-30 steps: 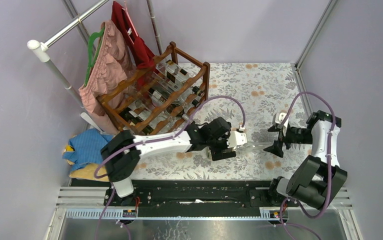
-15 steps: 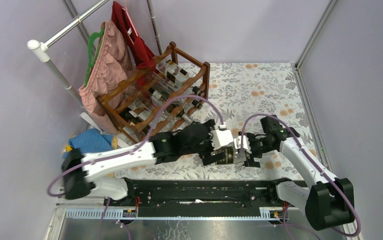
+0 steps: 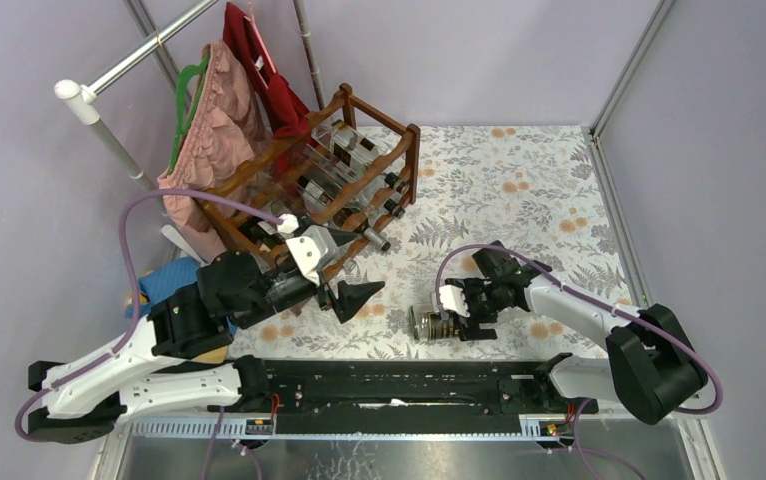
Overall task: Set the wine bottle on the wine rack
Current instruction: Pick up the wine bottle from the center of the board.
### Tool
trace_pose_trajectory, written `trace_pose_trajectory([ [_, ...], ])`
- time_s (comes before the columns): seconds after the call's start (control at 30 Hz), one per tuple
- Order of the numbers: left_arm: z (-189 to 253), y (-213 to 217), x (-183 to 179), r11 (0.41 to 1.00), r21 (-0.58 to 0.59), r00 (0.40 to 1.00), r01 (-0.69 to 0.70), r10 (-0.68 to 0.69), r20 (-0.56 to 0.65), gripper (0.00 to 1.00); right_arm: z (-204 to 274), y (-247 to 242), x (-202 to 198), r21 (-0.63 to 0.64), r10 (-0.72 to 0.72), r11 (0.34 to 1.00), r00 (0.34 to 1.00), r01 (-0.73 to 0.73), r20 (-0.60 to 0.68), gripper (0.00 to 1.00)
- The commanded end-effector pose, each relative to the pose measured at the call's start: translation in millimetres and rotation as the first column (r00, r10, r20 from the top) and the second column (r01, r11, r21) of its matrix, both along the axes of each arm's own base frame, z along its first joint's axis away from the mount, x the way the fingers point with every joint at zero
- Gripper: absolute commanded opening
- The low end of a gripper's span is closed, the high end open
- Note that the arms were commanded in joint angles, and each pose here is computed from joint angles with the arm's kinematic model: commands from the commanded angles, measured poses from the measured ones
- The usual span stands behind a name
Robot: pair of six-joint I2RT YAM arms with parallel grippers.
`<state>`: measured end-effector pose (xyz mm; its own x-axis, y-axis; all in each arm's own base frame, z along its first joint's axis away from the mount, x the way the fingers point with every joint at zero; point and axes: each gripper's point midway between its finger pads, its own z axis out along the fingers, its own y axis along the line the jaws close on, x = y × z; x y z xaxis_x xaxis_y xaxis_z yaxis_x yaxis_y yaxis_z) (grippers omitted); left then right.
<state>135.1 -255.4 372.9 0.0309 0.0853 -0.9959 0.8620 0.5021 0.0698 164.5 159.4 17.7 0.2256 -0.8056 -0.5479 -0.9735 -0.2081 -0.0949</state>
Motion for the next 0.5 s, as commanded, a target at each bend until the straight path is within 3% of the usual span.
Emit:
trace_pose_trajectory([
  [0.0,-10.0,10.7,-1.8,0.999,0.016,0.998,-0.030,0.031,-0.058,0.99,-2.8,1.9,14.1,-0.046,-0.060,0.997,0.998,0.060,0.013,0.56],
  [0.07,-6.9,12.9,-2.9,1.000,0.009,0.998,-0.030,0.030,-0.061,0.99,5.6,6.1,15.6,-0.029,-0.083,0.996,0.997,0.083,-0.001,0.22],
  [0.13,-2.1,14.6,-3.6,1.000,-0.001,0.998,-0.031,0.031,-0.061,0.99,21.9,12.6,14.3,0.011,-0.089,0.996,0.996,0.089,-0.010,0.04],
  [0.17,-0.1,14.9,-4.2,1.000,-0.004,0.998,-0.029,0.029,-0.060,0.99,33.9,16.9,14.8,0.043,-0.101,0.994,0.995,0.101,-0.007,0.00],
  [0.3,11.7,17.0,-4.5,0.999,-0.028,0.998,-0.032,0.031,-0.051,0.99,96.1,37.7,23.0,0.186,-0.185,0.965,0.983,0.184,-0.009,0.00],
  [0.47,19.6,23.5,0.6,0.997,-0.030,0.997,-0.071,0.070,-0.038,0.99,149.2,57.8,31.5,0.277,-0.259,0.921,0.962,0.273,-0.087,0.00],
])
